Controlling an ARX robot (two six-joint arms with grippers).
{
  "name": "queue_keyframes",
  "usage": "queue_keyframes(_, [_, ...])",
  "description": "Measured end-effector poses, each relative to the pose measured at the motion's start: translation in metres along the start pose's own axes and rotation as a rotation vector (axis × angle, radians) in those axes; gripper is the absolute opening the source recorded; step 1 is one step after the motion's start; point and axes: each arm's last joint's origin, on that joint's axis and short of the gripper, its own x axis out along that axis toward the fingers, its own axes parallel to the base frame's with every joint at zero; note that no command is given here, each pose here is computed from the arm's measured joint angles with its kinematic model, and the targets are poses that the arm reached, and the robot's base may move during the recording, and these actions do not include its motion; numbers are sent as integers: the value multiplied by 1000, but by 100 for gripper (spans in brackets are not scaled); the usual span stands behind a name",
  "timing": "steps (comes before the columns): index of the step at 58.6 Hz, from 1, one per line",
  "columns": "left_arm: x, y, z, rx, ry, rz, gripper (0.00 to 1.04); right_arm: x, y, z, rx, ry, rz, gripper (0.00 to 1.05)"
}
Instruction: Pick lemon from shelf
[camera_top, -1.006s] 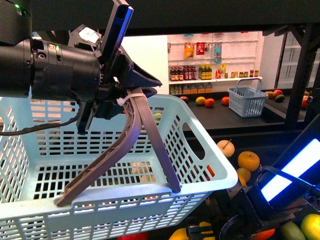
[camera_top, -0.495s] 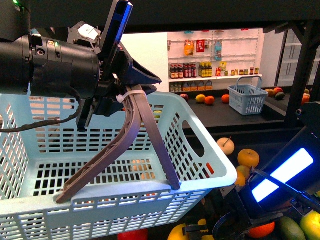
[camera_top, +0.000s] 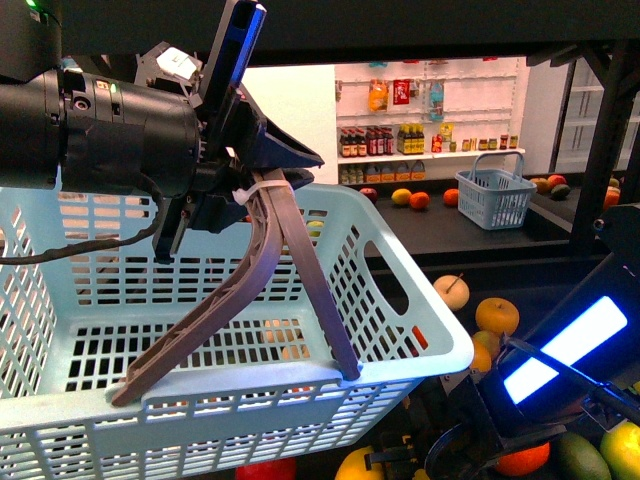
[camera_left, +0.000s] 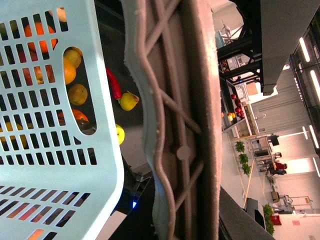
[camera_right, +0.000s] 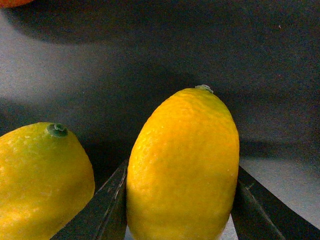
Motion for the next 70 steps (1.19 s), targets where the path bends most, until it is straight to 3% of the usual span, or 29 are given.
queue_keyframes(14, [0, 0, 0, 0, 0, 0, 12, -42, -45, 8, 28, -69, -59, 48])
queue_keyframes(25, [0, 0, 0, 0, 0, 0, 12, -115, -88, 50, 79, -246, -94, 48])
queue_keyframes(32, [0, 0, 0, 0, 0, 0, 12, -172, -101, 77, 95, -364, -89, 48])
queue_keyframes(41, [0, 0, 0, 0, 0, 0, 12, -245, -86, 100, 77, -500, 8, 48])
queue_keyframes(52, [0, 0, 0, 0, 0, 0, 12, -316, -43, 116, 13, -635, 144, 48])
queue_keyframes(59, [0, 0, 0, 0, 0, 0, 12, -328, -14, 114, -30, -646, 206, 48])
queue_keyframes(70, [0, 0, 0, 0, 0, 0, 12, -307, 27, 98, -81, -570, 268, 48])
